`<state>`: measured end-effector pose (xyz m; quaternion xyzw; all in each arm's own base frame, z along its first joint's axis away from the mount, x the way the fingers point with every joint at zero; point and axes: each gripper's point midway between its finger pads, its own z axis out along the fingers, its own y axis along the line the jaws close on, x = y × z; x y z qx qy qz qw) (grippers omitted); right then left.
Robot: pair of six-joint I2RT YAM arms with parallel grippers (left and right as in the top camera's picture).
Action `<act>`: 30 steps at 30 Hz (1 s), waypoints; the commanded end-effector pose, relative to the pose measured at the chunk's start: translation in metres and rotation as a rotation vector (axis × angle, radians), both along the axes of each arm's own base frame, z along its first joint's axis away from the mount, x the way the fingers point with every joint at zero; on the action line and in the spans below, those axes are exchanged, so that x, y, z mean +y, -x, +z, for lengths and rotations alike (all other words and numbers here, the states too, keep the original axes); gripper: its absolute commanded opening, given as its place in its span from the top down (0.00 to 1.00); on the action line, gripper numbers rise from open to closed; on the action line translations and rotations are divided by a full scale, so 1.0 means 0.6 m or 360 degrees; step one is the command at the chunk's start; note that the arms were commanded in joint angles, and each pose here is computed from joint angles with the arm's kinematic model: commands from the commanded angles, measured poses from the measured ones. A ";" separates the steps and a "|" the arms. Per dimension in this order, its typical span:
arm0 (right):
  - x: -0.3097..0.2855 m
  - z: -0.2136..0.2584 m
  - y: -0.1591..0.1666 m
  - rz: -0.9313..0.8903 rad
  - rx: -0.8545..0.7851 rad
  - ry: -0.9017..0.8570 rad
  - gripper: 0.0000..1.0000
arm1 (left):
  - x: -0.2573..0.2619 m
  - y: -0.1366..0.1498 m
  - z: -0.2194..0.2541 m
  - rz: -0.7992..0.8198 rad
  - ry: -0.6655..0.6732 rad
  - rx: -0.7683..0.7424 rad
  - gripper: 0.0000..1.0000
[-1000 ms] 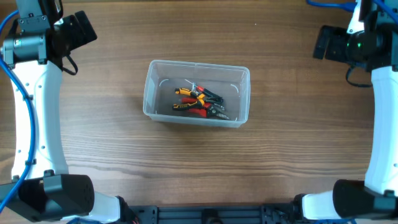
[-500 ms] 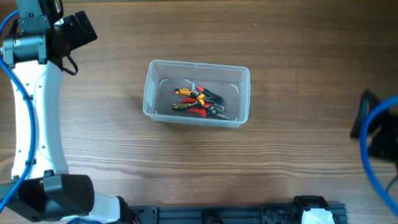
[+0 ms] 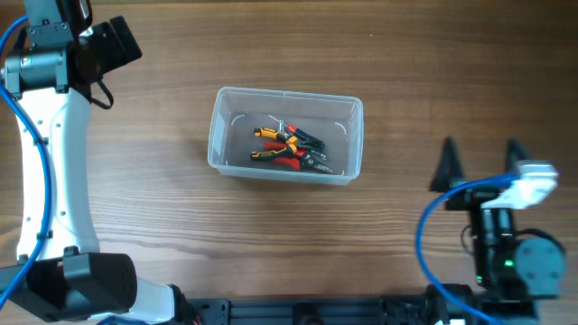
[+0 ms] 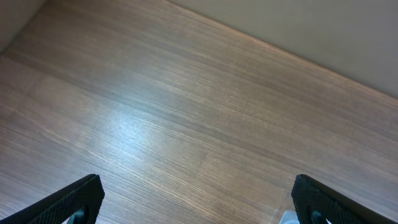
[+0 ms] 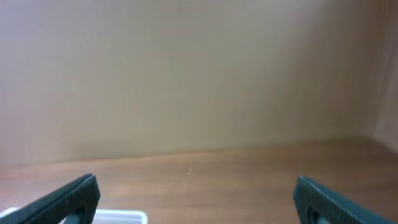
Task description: Pack container
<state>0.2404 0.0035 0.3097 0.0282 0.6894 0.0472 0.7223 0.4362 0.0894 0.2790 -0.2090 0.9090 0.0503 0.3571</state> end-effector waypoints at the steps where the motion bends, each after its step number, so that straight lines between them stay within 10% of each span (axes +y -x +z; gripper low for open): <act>1: 0.045 -0.075 0.004 0.0246 -0.0041 0.0012 0.00 | 0.001 0.001 -0.001 0.0020 0.0023 -0.0006 0.00; 30: 0.030 -0.220 -0.008 0.0168 0.0058 -0.0045 0.00 | 0.001 0.001 -0.001 0.0019 0.0023 -0.0006 0.00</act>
